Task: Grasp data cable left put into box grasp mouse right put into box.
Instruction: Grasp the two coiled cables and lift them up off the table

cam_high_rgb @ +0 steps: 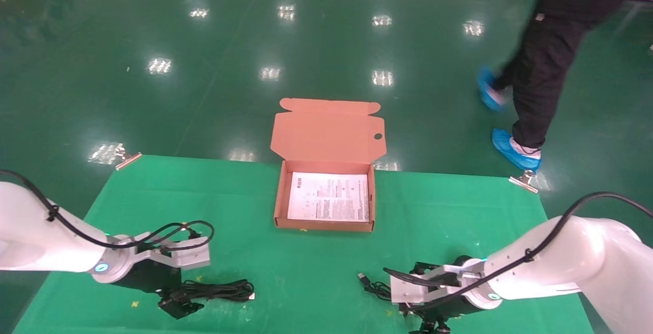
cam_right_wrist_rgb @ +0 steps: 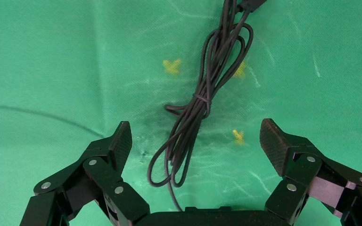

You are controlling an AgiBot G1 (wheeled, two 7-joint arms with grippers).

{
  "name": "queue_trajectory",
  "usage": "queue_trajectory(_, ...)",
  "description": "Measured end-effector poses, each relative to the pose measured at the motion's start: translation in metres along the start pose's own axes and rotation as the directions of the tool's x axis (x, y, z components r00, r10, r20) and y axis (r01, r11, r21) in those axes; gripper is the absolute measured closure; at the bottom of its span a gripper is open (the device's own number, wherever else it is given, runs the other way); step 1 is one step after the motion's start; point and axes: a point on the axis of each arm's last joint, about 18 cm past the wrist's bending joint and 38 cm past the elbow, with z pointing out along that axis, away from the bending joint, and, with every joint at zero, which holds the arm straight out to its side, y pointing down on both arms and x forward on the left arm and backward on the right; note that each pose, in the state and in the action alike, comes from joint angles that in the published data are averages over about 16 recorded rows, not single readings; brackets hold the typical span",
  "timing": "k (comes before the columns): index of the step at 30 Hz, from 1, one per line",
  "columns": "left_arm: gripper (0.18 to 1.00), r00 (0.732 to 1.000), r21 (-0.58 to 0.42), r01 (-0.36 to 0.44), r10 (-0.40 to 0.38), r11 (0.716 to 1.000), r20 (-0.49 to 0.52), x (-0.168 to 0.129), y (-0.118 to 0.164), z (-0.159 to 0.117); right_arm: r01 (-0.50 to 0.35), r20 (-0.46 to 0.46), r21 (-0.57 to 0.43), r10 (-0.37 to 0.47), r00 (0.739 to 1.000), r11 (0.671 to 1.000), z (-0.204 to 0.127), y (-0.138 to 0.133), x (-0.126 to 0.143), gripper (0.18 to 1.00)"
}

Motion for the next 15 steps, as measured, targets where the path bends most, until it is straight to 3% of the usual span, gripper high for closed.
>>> queue_trajectory(15, 0.278, 1.0, -0.006, -0.007, 0.007, 1.0, 0.006, -0.0015, 0.0011, -0.0004, 0.0, 0.002, 0.001, 0.0, 1.0, 1.0, 0.0009, -0.0005, 0.0002, 0.238)
